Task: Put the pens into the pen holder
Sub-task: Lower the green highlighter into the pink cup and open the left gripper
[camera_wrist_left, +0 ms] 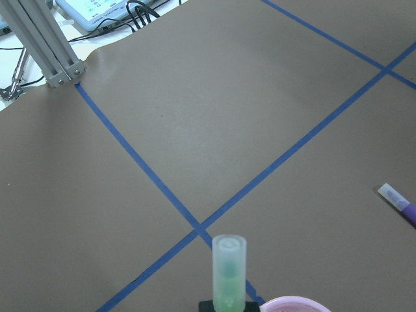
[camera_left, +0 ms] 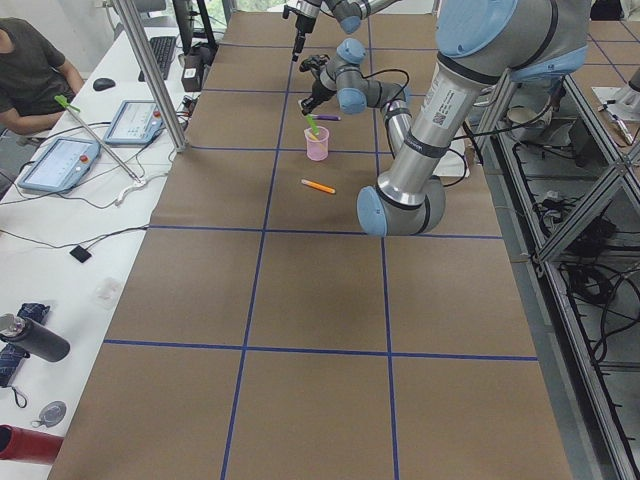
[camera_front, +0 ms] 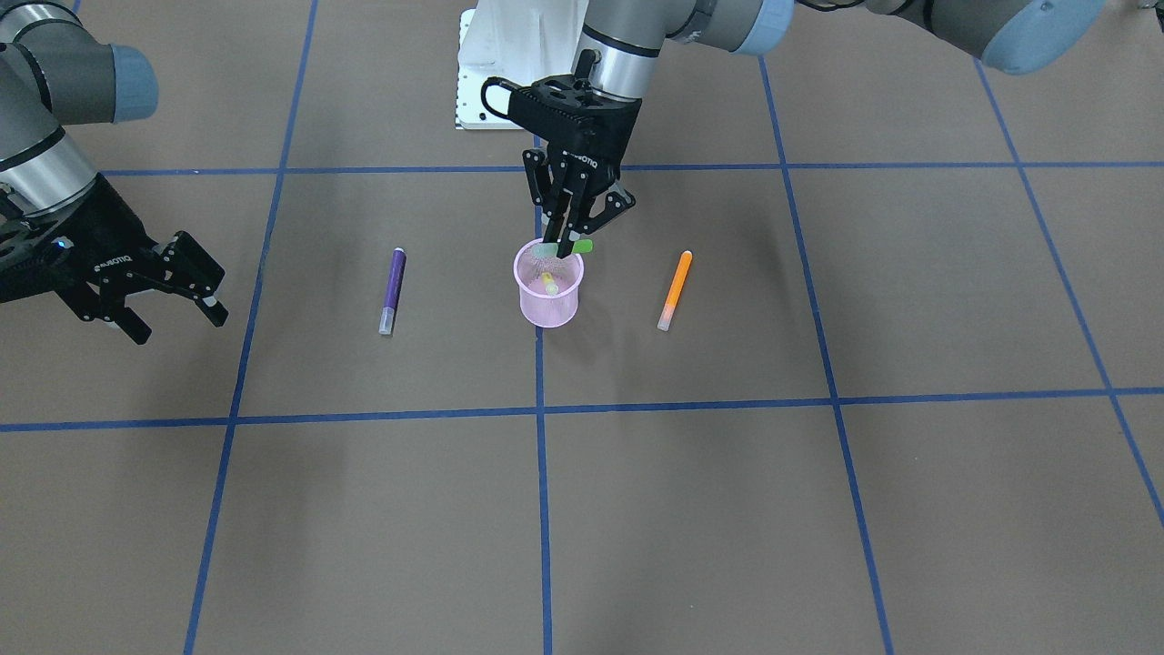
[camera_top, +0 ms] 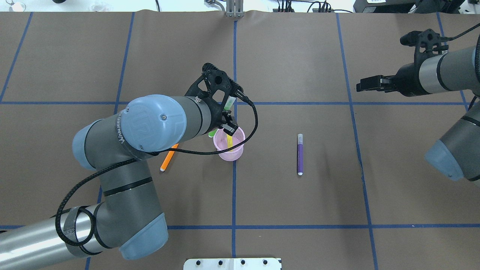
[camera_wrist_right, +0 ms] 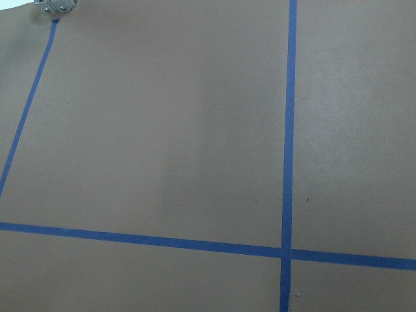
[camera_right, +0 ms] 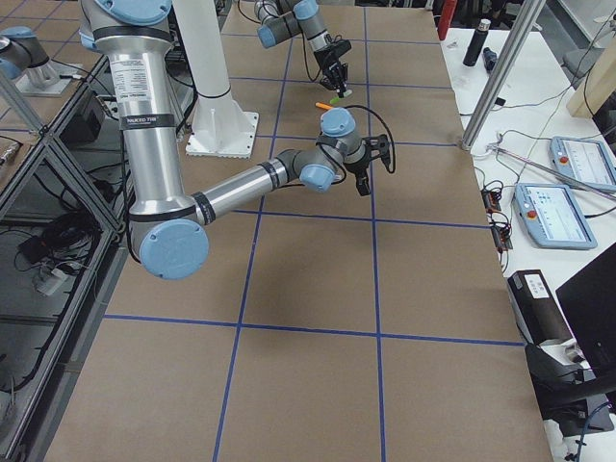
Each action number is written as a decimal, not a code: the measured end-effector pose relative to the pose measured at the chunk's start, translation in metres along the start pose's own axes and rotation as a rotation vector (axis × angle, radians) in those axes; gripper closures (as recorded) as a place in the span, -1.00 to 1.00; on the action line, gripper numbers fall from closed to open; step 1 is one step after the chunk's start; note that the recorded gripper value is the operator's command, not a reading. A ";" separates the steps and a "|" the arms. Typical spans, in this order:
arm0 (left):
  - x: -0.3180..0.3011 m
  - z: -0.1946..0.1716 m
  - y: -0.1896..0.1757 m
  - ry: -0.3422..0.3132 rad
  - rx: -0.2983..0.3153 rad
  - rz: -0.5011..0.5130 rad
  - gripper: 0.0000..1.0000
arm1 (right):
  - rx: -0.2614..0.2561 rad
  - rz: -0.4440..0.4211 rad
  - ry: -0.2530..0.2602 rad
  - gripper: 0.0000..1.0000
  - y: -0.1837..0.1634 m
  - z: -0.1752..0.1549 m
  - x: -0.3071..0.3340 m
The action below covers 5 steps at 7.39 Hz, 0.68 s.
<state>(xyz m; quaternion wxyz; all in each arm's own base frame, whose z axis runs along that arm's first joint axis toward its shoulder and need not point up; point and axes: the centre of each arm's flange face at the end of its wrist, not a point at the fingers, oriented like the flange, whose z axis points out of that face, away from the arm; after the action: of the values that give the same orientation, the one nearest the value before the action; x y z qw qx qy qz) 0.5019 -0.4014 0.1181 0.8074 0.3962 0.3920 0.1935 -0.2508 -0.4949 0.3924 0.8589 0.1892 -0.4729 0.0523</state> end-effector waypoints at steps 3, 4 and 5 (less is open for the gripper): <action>0.019 0.029 0.004 -0.005 0.067 -0.008 1.00 | 0.000 0.003 0.001 -0.95 0.000 0.000 0.000; 0.021 0.033 0.006 -0.003 0.070 -0.009 1.00 | 0.000 0.005 0.001 -0.95 0.000 0.000 0.000; 0.024 0.034 0.010 0.000 0.068 -0.008 0.37 | 0.000 0.006 0.001 -0.95 0.000 0.000 0.000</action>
<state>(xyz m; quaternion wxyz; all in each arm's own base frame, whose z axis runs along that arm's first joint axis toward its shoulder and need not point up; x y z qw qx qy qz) 0.5435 -0.3973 0.1275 0.7942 0.4220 0.3998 0.1769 -0.2512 -0.4951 0.3925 0.8591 0.1880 -0.4729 0.0549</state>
